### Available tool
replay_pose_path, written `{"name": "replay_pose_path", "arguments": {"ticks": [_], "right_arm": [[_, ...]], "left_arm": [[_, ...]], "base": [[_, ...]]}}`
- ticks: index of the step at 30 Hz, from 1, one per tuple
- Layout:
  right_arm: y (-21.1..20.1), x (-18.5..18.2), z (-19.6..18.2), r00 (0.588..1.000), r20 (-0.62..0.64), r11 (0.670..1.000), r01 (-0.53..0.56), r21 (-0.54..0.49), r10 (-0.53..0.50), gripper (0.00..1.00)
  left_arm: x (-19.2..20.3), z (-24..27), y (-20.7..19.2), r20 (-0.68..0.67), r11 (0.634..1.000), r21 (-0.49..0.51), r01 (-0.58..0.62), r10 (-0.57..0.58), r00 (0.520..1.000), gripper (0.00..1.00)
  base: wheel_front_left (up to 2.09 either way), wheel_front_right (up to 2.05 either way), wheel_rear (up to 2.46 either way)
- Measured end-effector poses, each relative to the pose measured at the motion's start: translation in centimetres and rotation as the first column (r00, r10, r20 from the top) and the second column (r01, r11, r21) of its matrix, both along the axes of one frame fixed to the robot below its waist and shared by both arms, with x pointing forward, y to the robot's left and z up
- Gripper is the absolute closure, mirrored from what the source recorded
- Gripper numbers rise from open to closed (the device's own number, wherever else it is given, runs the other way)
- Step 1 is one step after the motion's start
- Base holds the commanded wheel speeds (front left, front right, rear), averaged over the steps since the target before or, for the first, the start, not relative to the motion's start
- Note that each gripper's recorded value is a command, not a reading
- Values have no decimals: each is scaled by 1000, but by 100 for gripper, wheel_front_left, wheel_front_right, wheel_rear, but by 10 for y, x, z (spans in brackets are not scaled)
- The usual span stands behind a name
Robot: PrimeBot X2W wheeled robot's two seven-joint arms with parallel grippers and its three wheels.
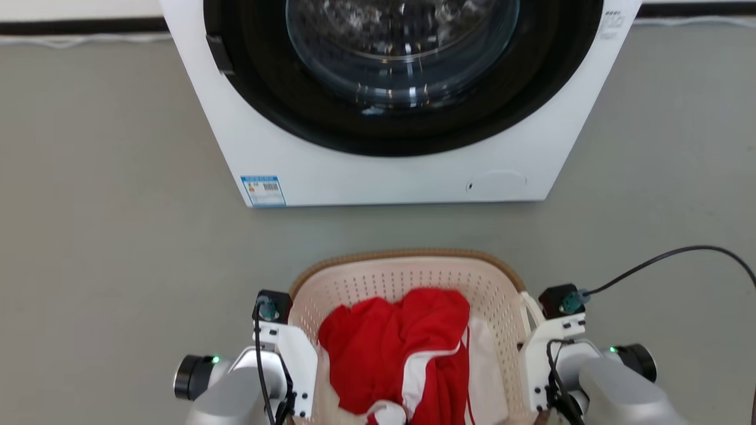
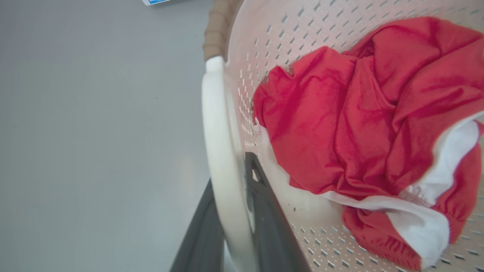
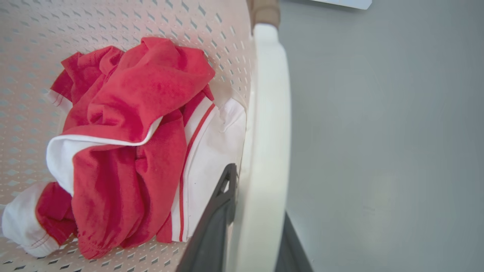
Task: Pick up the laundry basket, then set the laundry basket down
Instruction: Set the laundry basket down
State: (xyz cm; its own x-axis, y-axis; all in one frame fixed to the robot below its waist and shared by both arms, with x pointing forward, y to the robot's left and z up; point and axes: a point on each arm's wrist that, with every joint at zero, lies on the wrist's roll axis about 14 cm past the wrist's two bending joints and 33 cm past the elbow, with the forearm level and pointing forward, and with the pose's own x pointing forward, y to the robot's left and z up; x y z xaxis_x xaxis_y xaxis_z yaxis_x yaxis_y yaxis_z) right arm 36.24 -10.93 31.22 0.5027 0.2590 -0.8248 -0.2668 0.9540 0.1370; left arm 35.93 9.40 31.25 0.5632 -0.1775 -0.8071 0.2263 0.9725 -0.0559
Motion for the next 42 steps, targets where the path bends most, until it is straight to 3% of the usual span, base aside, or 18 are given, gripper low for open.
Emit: {"name": "replay_pose_path", "arguments": {"ticks": [28, 42], "right_arm": [[7, 109, -77, 995, 104, 999, -13, 33, 9, 100], [-6, 125, -137, 998, 60, 999, 34, 33, -36, 100]], "left_arm": [[104, -74, 11, 60, 996, 12, -87, 86, 994, 100], [133, -127, 2, 36, 997, 5, -79, 79, 996, 100]], "base": [[0, 0, 0], [0, 0, 0]]}}
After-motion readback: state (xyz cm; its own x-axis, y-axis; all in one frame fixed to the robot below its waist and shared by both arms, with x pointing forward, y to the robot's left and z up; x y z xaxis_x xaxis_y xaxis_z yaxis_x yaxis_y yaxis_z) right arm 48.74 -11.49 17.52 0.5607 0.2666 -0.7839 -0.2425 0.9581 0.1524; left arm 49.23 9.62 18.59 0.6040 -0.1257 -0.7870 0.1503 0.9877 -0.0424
